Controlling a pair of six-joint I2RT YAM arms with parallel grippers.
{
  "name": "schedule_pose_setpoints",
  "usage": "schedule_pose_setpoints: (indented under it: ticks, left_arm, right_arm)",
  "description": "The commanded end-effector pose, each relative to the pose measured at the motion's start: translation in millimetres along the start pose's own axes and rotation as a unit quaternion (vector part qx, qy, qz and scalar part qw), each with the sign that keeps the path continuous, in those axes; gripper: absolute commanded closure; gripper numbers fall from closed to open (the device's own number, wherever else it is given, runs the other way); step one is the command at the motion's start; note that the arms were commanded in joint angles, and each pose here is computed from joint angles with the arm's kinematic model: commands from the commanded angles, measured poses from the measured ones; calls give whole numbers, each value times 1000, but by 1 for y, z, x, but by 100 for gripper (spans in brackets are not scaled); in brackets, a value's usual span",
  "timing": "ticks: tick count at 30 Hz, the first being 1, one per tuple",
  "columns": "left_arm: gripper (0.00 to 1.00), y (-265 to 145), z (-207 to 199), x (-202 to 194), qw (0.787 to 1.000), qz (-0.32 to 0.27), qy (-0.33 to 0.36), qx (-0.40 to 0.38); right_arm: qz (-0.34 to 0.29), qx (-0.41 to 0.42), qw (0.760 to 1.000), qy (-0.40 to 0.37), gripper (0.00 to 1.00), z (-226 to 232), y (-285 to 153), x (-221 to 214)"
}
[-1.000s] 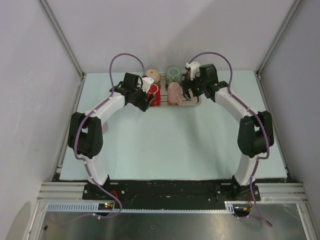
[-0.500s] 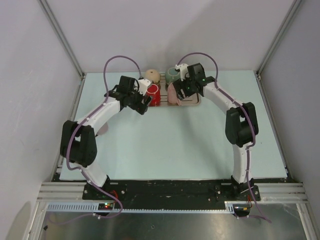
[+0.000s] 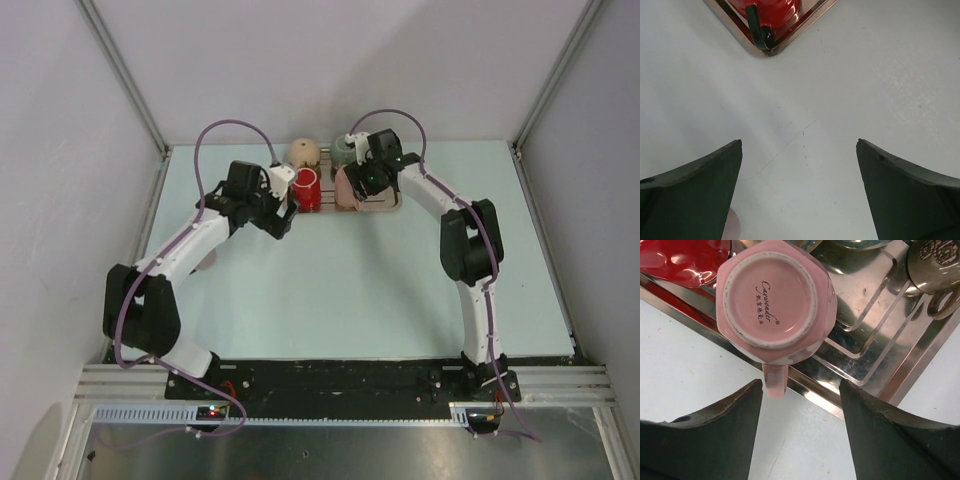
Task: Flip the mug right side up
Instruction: Turn over the cup on the tray.
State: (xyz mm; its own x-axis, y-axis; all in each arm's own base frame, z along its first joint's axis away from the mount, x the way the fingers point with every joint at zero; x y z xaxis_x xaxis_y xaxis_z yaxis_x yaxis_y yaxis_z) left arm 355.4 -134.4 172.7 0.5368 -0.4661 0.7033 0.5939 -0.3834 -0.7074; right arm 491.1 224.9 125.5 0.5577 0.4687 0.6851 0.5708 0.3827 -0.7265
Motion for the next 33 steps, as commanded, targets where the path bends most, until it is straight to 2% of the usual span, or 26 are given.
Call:
schedule_pose_setpoints:
  ticks: [1,16,33]
  left_arm:
    - [0,-13,-7,11,999,-32,7,-12]
    - [0,-13,-13,5,999,-33,-4,-26]
    - [0,-10,-16,6,999,-37,-17,-35]
  right_arm:
    - [-16,-12,1000,-9,33,-1,2,14]
    - [-8,-12,1000,-17,35,5,16,11]
    - [-9,-19,999,-25,50,2,21,19]
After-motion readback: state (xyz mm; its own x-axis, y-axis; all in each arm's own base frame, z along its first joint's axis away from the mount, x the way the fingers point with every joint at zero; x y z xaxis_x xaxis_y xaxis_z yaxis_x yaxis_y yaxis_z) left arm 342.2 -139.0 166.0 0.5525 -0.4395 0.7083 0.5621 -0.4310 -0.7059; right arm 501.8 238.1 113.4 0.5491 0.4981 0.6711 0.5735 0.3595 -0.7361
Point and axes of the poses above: each gripper's point midway between its finger pads, its own y axis out along the fingers, its own z axis along the line the jaws close on, x = y × z, the point moved 4 cm from there along -y, back along the fingers, and after that the axes turned 2 degrees about -y, right-handed, at the moved point
